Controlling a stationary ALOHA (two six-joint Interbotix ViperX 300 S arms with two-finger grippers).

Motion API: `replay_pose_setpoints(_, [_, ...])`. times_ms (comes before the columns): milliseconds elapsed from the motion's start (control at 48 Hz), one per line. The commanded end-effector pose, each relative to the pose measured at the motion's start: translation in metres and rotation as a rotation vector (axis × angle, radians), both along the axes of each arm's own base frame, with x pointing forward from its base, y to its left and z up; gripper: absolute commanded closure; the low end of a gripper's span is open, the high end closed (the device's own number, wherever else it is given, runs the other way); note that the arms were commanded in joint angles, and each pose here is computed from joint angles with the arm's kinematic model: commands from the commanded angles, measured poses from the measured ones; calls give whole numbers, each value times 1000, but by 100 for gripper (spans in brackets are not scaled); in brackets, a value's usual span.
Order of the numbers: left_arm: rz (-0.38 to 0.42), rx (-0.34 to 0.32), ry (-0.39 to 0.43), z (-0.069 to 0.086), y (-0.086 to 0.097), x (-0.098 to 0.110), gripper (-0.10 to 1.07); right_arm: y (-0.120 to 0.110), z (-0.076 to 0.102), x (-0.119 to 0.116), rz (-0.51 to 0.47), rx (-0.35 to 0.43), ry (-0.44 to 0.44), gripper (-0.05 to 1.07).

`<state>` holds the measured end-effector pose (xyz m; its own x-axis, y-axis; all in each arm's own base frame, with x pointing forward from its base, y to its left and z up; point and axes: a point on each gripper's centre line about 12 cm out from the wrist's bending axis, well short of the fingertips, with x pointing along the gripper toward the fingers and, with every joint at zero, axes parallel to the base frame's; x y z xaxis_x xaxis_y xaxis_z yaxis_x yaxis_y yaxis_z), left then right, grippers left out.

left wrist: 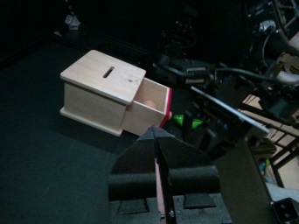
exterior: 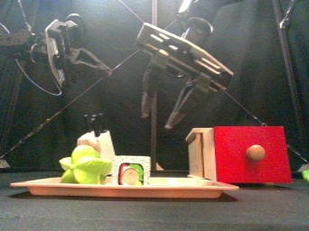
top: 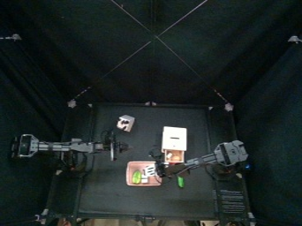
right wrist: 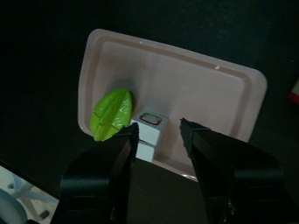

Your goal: Grab sushi piece from plate

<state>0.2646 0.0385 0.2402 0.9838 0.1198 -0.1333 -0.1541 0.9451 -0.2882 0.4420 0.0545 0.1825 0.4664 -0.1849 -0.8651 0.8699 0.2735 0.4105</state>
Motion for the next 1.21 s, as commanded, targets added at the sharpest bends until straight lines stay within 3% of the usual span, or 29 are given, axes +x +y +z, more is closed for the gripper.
replay_pose_setpoints(0, [4, 7, -27, 8, 1, 1, 74, 3, 15, 14, 0, 7, -47, 23])
replay_pose_setpoints(271, [2, 9, -37, 10, 0, -2, 74, 34, -13, 35, 4, 18, 31, 23])
replay_pose_setpoints(667, [17, -26, -26, 4, 0, -6, 74, 47, -3, 37, -54, -28, 170, 23])
replay_pose_setpoints(1188, [27, -48, -17, -1, 1, -8, 74, 44, -17, 38, -46, -32, 193, 23])
